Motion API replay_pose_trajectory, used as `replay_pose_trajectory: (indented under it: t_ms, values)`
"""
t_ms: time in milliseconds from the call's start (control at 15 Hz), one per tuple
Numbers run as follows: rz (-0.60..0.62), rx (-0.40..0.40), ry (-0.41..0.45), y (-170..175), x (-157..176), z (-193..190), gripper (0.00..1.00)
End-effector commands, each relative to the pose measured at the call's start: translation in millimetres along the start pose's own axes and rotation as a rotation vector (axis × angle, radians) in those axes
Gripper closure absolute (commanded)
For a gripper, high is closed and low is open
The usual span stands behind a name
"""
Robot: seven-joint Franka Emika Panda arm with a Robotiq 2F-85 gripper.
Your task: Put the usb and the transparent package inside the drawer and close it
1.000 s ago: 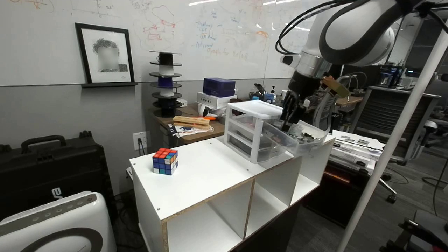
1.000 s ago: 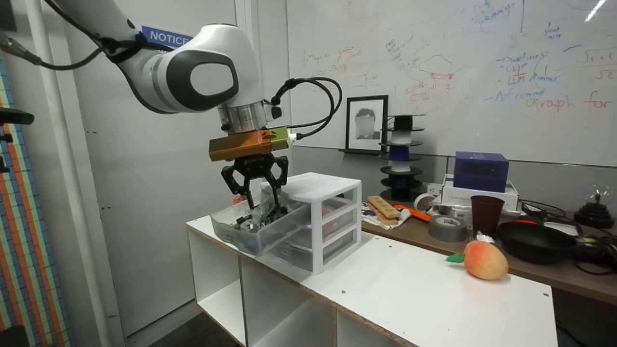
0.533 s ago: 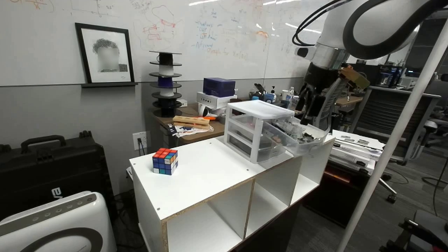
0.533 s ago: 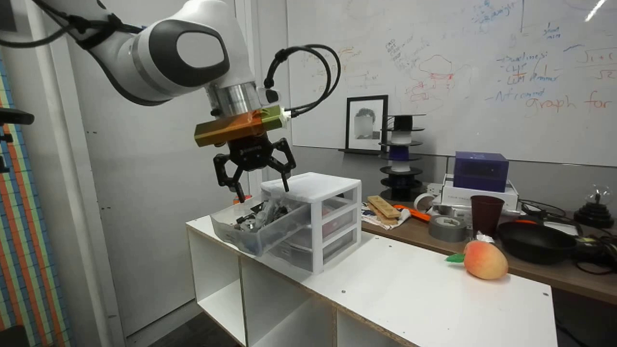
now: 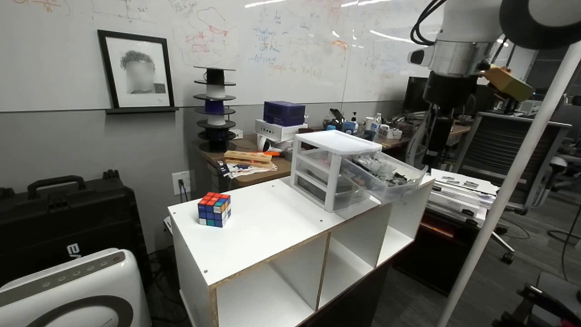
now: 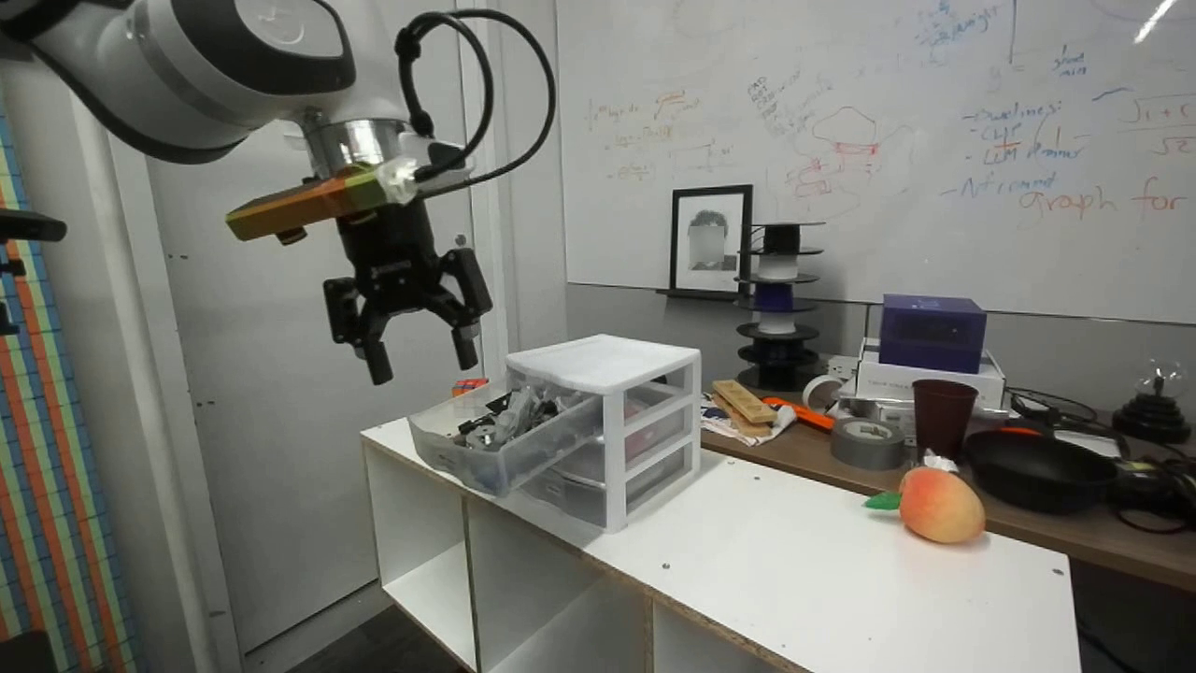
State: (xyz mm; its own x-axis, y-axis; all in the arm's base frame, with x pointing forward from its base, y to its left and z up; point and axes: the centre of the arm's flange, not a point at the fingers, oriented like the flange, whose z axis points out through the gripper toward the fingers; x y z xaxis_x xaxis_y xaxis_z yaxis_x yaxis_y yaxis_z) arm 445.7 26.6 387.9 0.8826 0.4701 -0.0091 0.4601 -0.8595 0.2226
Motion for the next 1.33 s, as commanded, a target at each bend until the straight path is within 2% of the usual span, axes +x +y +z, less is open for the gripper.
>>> replay_pose_trajectory:
  t_ms: [0,200,333,533,600,667,867,1067,1267]
  values:
    - [0.132,0.038,-0.010,-36,-27,8,0.00]
    - [0.260,0.086,-0.050,-52,-44,40,0.00]
    - [0.343,0.089,-0.076,-61,-53,58,0.00]
    - [0.469,0.074,-0.045,-67,-63,75,0.00]
    - [0.518,0.065,-0.016,-67,-63,81,0.20]
    - [0.556,0.058,0.008,-64,-60,84,0.25]
    - [0.633,0.051,0.077,-53,-45,91,0.50]
    - [0.629,0.059,0.062,-46,-37,102,0.74]
    - [0.607,0.034,0.042,-38,-32,113,0.92]
